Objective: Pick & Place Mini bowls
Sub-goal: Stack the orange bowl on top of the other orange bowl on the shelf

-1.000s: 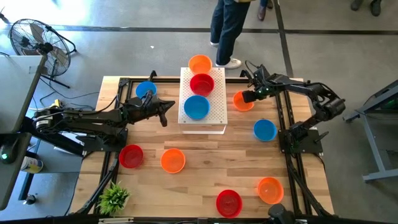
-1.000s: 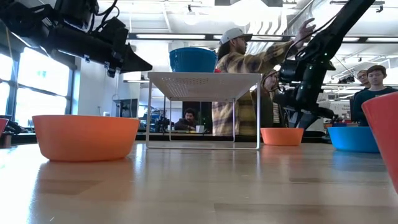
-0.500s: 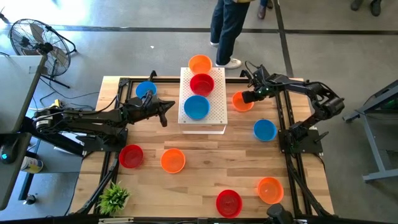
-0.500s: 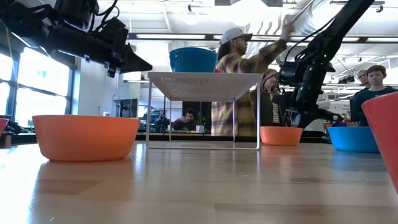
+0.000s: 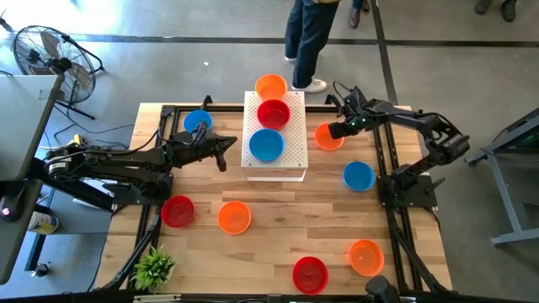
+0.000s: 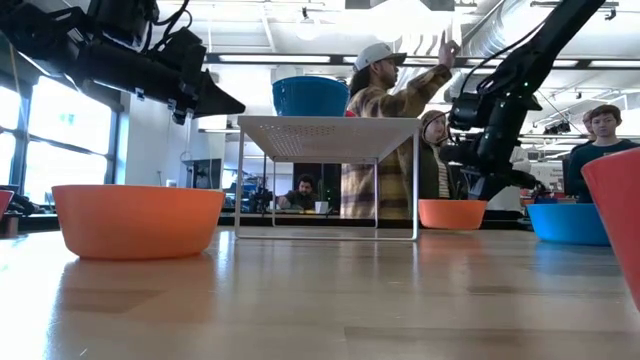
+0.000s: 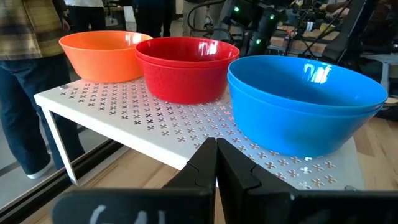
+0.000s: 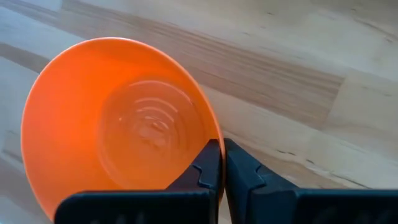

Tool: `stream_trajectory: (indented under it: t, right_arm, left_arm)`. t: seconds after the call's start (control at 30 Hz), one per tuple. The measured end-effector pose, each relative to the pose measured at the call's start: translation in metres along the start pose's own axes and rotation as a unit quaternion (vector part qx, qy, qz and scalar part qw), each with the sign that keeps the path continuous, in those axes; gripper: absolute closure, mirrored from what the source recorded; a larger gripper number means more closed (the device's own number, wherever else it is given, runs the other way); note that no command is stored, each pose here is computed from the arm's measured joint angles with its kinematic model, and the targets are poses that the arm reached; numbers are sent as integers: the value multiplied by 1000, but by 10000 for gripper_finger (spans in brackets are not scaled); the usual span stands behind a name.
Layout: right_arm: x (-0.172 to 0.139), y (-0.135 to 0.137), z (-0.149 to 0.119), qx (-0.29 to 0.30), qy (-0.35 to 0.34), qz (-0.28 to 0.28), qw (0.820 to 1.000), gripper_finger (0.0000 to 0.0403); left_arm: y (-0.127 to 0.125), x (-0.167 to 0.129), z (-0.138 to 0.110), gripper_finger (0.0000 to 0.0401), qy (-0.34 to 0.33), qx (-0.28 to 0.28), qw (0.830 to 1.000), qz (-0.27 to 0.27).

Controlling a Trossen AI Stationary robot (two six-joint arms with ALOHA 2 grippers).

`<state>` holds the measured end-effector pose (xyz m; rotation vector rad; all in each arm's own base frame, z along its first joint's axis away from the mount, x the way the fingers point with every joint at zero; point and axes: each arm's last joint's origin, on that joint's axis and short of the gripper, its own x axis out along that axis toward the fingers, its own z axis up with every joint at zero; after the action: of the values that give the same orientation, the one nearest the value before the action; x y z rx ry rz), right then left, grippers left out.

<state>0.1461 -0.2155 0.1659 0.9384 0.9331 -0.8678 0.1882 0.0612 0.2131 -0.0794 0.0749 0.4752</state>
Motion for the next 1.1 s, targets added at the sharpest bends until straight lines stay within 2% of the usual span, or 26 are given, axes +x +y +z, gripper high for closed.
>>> stream_trajectory:
  t: [0.13, 0.27, 0.47, 0.7, 0.87, 1.1]
  right_arm:
    - [-10, 0, 2, 5, -5, 9, 1000, 402]
    - [-39, 4, 14, 8, -16, 3, 1000, 402]
    - [-103, 26, 44, -12, -43, 5, 999, 403]
    - [-183, 55, 82, -33, -134, 28, 990, 403]
    - [-192, 81, 115, -55, -136, 36, 989, 403]
    - [-168, 116, 167, -65, -119, 71, 988, 403]
  left_arm:
    - [0, 0, 0, 401, 0, 0, 1000, 0]
    - [0, 0, 0, 401, 1, 0, 1000, 0]
    - [0, 0, 0, 401, 1, 0, 1000, 0]
    - [0, 0, 0, 401, 0, 0, 1000, 0]
    - [0, 0, 0, 401, -1, 0, 1000, 2]
    - [0, 0, 0, 401, -1, 0, 1000, 2]
